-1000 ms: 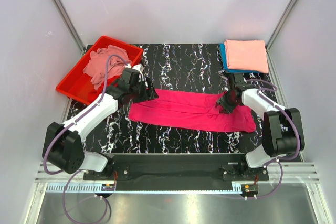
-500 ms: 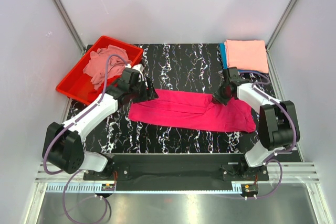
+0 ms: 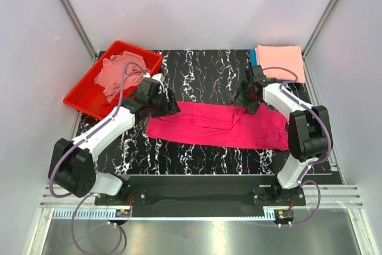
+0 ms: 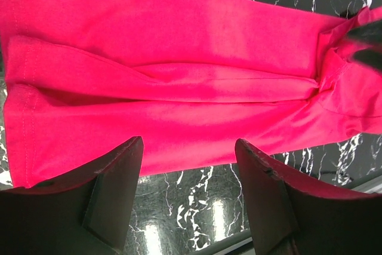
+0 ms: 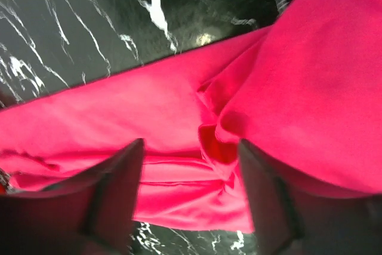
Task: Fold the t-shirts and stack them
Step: Fold the tshirt
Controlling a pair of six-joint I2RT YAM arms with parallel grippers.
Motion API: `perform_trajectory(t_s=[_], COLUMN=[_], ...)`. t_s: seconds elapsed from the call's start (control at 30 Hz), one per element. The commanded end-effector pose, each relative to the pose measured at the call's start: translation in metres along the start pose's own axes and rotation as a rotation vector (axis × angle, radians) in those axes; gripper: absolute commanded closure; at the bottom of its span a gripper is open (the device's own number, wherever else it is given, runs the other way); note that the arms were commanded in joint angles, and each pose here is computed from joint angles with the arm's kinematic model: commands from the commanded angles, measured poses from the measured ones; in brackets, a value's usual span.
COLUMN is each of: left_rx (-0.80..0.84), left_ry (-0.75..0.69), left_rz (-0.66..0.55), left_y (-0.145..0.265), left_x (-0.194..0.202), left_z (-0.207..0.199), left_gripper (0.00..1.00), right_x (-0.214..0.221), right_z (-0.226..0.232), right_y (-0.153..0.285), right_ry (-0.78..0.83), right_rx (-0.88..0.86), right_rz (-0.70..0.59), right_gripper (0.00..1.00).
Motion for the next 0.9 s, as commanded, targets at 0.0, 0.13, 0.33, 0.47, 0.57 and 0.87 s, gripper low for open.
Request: perform_trajectory(t_s=[0.0,0.13,0.33,0.47,0.57,0.87], left_rx=[0.006,0.056,0.360,0.462,0.494,0.688], left_ry=[-0.068,-0.164,-0.278,-0.330,-0.345,-0.447], left_rz=[-0.023,-0.008,0.026,0.048,0.081,0.156], left_y=[0.002,0.006,-0.007,-0.030,-0.057,-0.120], left_x=[0.002,0.005,0.012,0.012,0.020,0.042], left_z=[-0.006,-0.029,-0.088,-0.127,-0.150,-0.219], left_gripper=[0.31,0.31,0.32,0.35,0.37,0.48], right_x=[-0.028,-0.039,-0.022,-0.006,0.006,-0.010], right_z=[0.010,-0.004,-0.052,-0.092,-0.117,-0.178], right_y=[0.046,0.092,0.097,0.090,0.078,0.050], right_ry=[0.067,0.005,-0.145,-0.185,-0.231,-0.391], right_rx=[0.100,0.191,0.161,0.228,0.252,0.361], right_rz=[-0.162,-0.250,-0.178,-0.150,-0.124,-0.169], right_gripper=[0.23,0.21,0.76,0.99,1.00,1.00])
Point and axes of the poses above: each gripper's point midway between its finger pads, its own y axis back along the fingers, its own z axis along the line the jaws close on, x = y × z, the point moved 8 cm from there along y, back along the fingers, and after that the axes turned 6 degrees about -y, right-handed, at the moved point
